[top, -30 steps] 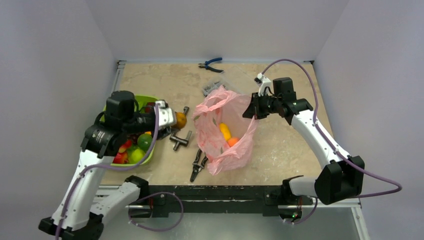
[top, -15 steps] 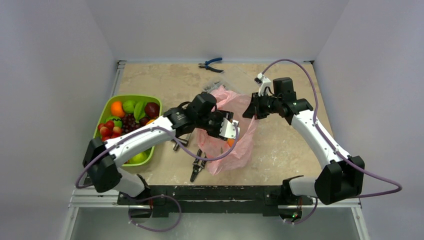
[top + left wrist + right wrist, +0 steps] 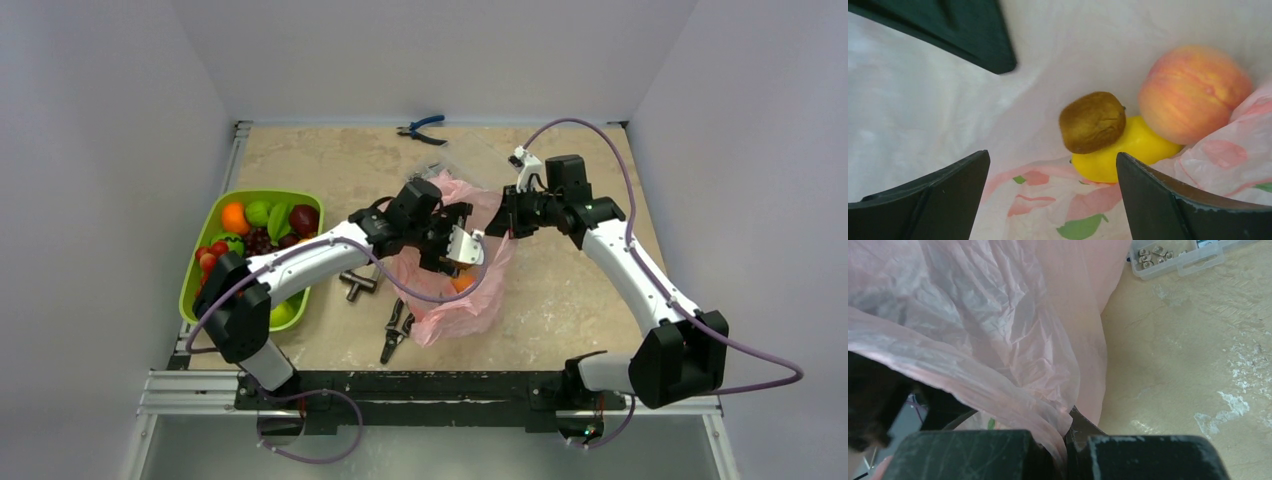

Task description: Place the fake fruits into the plastic bag and tie a complex knot

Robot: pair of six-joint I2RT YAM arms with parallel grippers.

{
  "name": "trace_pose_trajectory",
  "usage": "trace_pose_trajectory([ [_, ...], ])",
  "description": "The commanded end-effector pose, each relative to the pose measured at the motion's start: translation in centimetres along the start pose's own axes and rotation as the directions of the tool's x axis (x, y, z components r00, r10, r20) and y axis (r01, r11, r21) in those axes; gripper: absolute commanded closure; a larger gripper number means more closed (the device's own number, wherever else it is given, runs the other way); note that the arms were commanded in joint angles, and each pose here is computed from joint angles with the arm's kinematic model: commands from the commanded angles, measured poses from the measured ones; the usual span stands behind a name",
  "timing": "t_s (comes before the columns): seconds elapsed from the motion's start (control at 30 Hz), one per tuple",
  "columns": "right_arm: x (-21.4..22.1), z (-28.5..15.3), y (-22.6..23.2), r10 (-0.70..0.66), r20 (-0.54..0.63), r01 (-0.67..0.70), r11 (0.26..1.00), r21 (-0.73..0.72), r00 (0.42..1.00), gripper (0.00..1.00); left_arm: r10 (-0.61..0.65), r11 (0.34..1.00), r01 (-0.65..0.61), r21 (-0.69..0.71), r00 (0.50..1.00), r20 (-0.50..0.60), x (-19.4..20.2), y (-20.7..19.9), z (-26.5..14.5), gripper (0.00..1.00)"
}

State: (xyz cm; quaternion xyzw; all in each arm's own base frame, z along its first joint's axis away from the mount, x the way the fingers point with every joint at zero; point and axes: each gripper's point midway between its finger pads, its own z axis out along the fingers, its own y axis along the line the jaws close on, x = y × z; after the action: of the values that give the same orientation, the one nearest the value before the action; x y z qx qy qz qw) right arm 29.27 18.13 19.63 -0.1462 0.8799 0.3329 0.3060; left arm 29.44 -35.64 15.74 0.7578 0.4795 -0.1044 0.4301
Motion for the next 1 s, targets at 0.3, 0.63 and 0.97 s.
trace_pose_trajectory([
  [0.3, -1.6, -0.2, 1.6, -0.012, 0.052, 0.016, 0.997, -0.073, 0.999, 1.0, -0.272, 0.96, 0.277, 0.047, 0.875, 0.399, -15.8, 2.9, -16.8, 0.02],
  [0.63, -1.3, -0.5, 1.8, -0.005, 0.072, 0.01, 0.997, -0.076, 0.997, 1.0, -0.372, 0.852, 0.43, -0.298, 0.898, 0.233, -7.8, 3.1, -22.2, 0.0],
  [0.97, -1.1, -0.6, 2.4, 0.02, 0.085, -0.011, 0.994, -0.105, 0.996, 1.0, -0.127, 0.915, 0.147, -0.375, 0.989, 0.078, -7.6, 6.0, -19.5, 0.3],
])
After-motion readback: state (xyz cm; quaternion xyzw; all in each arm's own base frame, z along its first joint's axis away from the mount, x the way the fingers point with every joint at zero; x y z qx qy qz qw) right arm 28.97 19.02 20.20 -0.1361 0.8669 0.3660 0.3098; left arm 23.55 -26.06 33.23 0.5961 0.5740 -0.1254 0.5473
